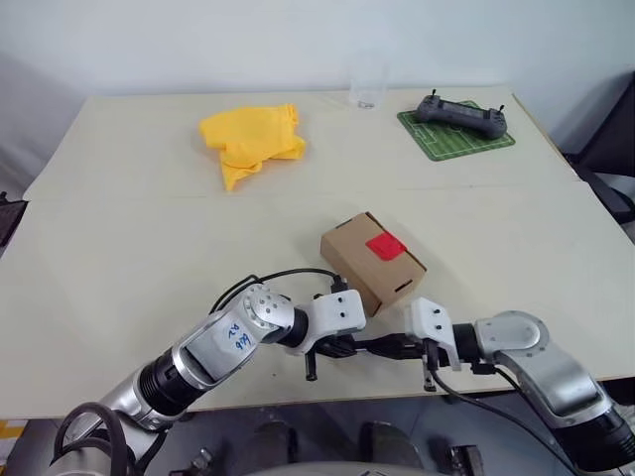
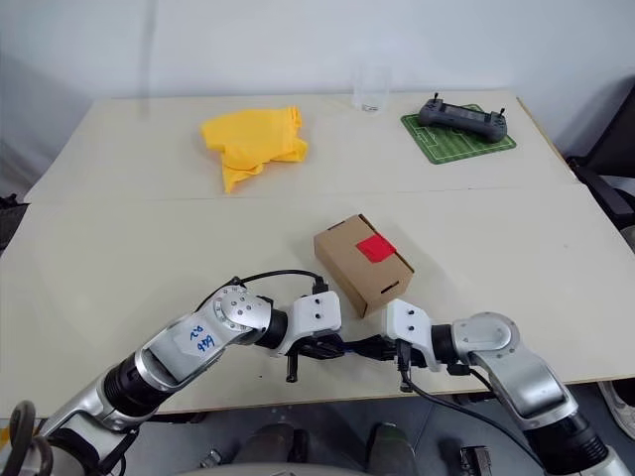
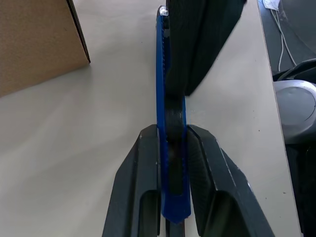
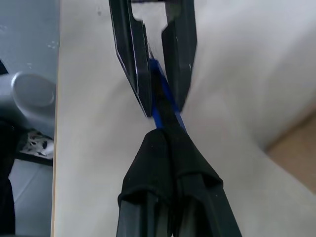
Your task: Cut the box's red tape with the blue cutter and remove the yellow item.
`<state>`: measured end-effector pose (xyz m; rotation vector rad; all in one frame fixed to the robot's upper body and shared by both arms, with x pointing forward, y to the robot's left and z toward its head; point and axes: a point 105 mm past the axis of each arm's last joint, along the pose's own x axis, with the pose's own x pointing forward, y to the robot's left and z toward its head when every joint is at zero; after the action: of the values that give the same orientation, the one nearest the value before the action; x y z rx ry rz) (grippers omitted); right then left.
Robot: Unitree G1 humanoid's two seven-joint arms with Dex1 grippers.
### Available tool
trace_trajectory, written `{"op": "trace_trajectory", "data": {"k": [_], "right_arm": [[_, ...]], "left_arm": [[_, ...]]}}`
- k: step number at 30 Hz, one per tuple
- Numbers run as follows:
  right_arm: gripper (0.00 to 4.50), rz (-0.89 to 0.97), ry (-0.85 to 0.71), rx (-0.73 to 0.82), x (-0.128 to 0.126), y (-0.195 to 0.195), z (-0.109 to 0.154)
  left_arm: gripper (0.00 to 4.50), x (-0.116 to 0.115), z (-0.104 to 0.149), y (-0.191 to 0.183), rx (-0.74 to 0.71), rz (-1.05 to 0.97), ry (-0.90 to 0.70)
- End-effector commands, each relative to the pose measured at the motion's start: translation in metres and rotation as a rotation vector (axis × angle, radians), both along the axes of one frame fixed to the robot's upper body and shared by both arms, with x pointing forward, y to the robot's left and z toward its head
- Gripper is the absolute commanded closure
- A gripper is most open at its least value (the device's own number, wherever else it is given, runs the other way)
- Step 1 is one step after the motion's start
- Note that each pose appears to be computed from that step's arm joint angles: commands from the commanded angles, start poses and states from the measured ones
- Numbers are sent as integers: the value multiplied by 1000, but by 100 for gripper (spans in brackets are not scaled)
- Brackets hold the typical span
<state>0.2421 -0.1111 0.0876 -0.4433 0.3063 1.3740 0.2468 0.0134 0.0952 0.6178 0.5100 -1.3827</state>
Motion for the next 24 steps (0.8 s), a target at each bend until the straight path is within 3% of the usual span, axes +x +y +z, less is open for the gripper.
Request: {"op": "trace_trajectory", "data": {"k": [1, 7, 9, 13, 15, 18, 22, 24], "right_arm": [[447, 8, 44, -13, -9, -4, -5], [447, -75, 96, 99, -16, -16, 32], [411, -91, 131, 157, -20, -20, 51], [293, -179, 197, 240, -27, -38, 95], [231, -238, 303, 267, -32, -47, 116], [128, -315, 491, 166, -45, -55, 129], [1, -424, 630, 119, -46, -51, 139], [1, -429, 657, 106, -45, -50, 141]], "left_arm": [[408, -4, -7, -3, 16, -20, 13], [408, -1, -6, -1, 1, -21, -16], [408, 0, -3, 1, -16, -29, -33], [408, 0, 21, 13, -144, -125, -183], [408, -3, 36, 25, -198, -202, -291], [408, 3, 52, 36, -190, -255, -438], [408, 4, 68, 28, -215, -309, -502], [408, -1, 71, 21, -228, -344, -501]]}}
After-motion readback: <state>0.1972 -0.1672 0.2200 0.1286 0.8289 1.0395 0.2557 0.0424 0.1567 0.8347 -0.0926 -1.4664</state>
